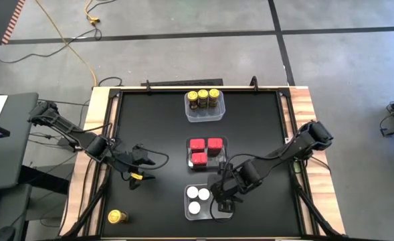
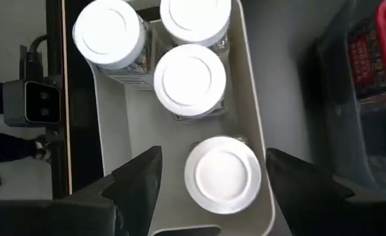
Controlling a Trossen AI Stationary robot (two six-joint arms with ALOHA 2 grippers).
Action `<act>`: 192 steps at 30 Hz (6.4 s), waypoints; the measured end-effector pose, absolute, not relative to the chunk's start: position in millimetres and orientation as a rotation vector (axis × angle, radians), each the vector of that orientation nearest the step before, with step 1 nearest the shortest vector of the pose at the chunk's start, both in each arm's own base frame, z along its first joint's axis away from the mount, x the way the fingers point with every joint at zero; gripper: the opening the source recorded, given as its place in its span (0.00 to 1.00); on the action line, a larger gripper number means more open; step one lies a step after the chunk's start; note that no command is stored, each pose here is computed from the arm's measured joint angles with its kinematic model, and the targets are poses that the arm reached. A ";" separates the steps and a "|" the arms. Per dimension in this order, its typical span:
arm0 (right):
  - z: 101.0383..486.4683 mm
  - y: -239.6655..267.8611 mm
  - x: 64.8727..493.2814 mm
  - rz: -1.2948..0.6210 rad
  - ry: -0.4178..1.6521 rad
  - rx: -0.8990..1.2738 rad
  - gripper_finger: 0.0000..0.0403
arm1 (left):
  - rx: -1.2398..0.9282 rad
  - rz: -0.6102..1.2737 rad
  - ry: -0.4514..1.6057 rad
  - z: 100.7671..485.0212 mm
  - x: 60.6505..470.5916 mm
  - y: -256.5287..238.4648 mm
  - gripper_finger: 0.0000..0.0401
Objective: Sort spices by type
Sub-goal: Adjust the white seasoning bottles
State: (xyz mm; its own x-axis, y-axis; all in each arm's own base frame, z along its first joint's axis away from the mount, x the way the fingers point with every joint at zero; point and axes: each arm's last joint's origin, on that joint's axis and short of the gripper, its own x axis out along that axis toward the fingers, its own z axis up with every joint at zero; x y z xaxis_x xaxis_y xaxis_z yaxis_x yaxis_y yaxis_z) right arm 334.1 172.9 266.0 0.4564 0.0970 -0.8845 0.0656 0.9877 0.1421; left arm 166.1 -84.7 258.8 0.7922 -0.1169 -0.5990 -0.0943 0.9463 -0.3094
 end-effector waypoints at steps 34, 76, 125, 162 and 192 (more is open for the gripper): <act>272.0 178.0 351.5 0.107 0.936 0.080 0.91 | -0.334 -0.012 0.660 258.7 166.1 -84.7 0.67; 226.8 177.2 366.9 0.122 0.894 0.053 0.97 | -0.314 -0.009 0.655 258.8 166.2 -84.4 0.67; 228.7 168.8 358.8 0.062 1.037 0.106 0.71 | -0.306 -0.015 0.657 258.7 166.2 -84.5 0.67; 298.0 151.4 326.0 0.060 1.010 0.152 0.71 | -0.371 0.005 0.655 259.1 166.3 -84.6 0.67; 286.2 132.9 317.7 -0.100 1.186 0.187 0.71 | -0.273 0.099 0.606 259.4 168.1 -78.5 0.81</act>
State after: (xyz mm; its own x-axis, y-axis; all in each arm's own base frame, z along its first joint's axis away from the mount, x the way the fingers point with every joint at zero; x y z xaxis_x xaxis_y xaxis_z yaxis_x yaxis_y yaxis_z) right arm 317.7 132.9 286.2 0.3731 0.0206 -0.9276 0.1756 0.9801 0.0924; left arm 168.1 -78.5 259.4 0.8183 0.0118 -0.5747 -0.1710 0.9595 -0.2237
